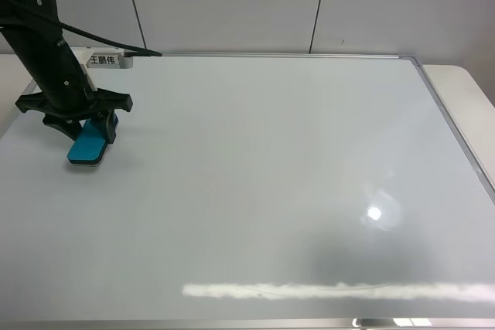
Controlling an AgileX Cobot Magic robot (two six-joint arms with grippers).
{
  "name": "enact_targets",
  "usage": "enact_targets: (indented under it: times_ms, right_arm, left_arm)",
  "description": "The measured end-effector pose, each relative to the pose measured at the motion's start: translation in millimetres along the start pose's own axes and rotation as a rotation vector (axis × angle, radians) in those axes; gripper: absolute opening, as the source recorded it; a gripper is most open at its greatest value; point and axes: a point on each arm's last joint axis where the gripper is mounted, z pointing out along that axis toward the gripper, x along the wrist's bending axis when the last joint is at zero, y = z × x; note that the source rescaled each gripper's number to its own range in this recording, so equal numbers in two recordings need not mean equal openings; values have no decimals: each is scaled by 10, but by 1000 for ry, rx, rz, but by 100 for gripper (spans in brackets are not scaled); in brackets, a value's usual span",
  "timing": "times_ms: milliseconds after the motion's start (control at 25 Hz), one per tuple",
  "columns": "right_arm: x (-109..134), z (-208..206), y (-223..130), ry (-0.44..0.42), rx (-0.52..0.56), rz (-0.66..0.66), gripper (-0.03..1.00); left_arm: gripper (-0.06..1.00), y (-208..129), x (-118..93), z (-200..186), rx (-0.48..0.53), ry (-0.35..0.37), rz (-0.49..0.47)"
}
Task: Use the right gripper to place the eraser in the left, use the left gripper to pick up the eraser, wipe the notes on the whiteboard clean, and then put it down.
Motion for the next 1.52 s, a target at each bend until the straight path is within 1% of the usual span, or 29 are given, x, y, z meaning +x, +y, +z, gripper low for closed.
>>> enact_targets:
  times_ms: [160,400,720,760,800,840,920,960,1000,1040,1120,1240,1360,1400,1520]
  right_arm:
    - [0,0,0,0,0,0,100]
    - [0,0,0,0,0,0,100]
    - [0,0,0,0,0,0,100]
    - [0,0,0,0,0,0,100]
    - [0,0,0,0,0,0,100]
    - [0,0,0,0,0,0,100]
    - [0,0,0,0,0,0,100]
    - [0,0,0,0,0,0,100]
    - [0,0,0,0,0,0,100]
    - [0,0,0,0,0,0,100]
    - [0,0,0,0,0,0,100]
    - [0,0,0,0,0,0,100]
    - [0,0,0,0,0,0,100]
    - [0,0,0,0,0,0,100]
    - [0,0,0,0,0,0,100]
  left_arm:
    - [4,21,-2,85,-5,0,0]
    - [4,59,-9,103,-44,-7,-1]
    - [4,57,-8,107,-41,-7,-1]
    - [6,57,-8,107,-41,-7,-1]
    - [12,57,-8,107,-41,-7,-1]
    - [29,57,-8,107,-41,-7,-1]
    - [70,57,-8,107,-40,-7,-1]
    - [83,57,-8,107,-40,-7,-1]
    - [91,57,-8,107,-40,-7,-1]
    - [94,57,-8,107,-40,-7,-1]
    - [98,55,-8,107,-37,-6,-1]
    - [99,49,-6,107,-31,-4,1]
    - [99,39,-41,36,-44,11,36]
    - [99,35,-69,-43,-69,14,55]
    - [99,-32,-222,-389,-198,-3,121]
